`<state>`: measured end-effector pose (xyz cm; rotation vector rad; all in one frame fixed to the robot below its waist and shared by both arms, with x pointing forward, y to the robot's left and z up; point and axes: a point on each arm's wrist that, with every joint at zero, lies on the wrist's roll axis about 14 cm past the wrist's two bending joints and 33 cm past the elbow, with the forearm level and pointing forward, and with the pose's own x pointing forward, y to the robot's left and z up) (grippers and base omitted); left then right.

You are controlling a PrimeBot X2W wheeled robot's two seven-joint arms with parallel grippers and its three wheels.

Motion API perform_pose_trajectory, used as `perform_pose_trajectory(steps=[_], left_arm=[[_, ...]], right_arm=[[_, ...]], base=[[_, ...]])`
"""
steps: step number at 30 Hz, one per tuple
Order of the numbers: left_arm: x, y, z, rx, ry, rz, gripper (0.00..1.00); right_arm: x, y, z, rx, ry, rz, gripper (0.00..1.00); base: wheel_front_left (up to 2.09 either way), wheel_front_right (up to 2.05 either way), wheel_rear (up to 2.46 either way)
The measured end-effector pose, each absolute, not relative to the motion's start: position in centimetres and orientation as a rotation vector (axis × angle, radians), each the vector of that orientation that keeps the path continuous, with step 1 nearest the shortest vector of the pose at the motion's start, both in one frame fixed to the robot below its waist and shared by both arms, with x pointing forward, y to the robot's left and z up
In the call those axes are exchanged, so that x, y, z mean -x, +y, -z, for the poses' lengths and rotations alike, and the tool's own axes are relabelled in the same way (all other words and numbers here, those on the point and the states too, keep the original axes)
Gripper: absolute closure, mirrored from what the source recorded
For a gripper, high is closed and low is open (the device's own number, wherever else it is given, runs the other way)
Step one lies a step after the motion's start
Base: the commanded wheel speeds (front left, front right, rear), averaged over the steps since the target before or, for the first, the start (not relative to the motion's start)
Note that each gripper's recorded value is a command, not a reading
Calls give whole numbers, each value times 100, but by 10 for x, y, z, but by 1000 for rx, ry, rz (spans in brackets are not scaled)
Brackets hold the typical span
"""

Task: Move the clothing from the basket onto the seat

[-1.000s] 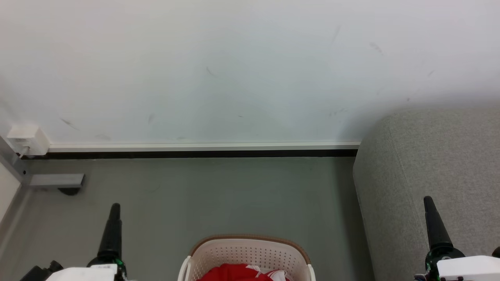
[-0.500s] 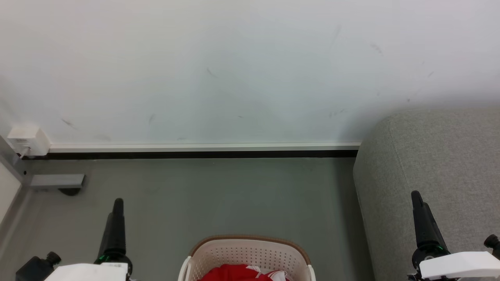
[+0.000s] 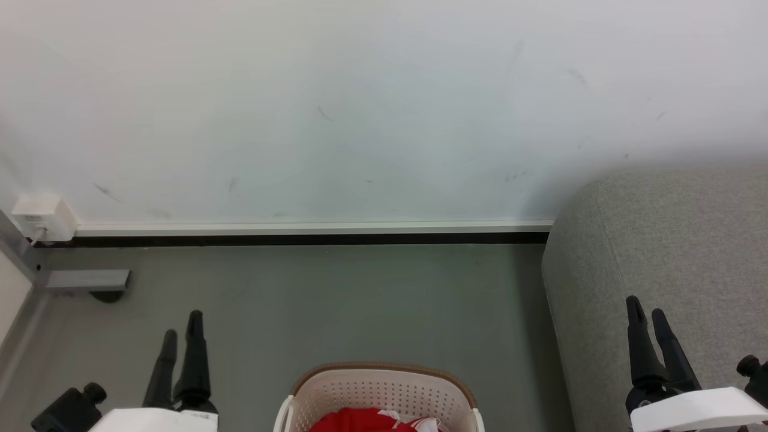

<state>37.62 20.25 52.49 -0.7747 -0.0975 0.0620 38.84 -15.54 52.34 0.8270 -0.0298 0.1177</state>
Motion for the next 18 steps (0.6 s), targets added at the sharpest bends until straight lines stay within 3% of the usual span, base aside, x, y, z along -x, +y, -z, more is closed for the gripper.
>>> perform_pose_trajectory(steps=[18], left_arm=[[-369, 200, -523, 455, -96, -70, 0]], right_arm=[[-385, -150, -515, -581, -24, -136, 0]], base=[[0, 0, 0]])
